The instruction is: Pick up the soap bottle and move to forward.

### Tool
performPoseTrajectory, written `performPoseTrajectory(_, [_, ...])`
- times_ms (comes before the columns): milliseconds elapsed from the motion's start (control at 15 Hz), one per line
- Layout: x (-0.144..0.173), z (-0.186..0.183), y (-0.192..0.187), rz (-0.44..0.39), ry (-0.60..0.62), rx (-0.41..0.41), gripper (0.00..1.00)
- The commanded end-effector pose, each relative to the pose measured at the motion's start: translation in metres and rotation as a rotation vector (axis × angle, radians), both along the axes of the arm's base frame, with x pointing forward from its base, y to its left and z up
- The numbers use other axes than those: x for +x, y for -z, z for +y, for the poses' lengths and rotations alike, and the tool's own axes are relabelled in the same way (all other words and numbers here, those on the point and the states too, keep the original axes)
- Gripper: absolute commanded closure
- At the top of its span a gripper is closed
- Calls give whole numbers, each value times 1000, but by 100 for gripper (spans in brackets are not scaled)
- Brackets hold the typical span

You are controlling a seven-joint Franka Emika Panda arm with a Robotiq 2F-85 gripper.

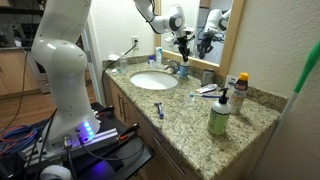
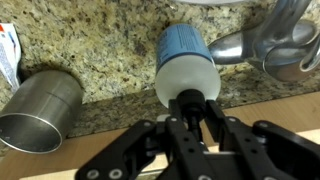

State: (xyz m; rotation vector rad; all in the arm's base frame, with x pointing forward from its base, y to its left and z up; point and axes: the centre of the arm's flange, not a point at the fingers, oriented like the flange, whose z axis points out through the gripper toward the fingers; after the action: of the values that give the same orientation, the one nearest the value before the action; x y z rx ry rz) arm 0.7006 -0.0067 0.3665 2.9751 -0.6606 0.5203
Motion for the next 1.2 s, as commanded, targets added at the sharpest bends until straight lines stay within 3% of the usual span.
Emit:
performPoseTrajectory(0, [15,-1,6,-33,31,-24,92])
performPoseTrajectory(267, [16,2,10,-20,37,-36,92])
performPoseTrajectory(333, [12,5,7,16,20,-36,45])
performPoseTrajectory(467, [-3,12,-10,9,-21,-32,38])
performPoseTrajectory(800, [-31,28,-63,-36,-83,-119,2])
performPoseTrajectory(1067, [-72,29,-93,88,-167,-212,0])
performPoseTrajectory(1133, [-37,31,-83,32,-112,-181,0])
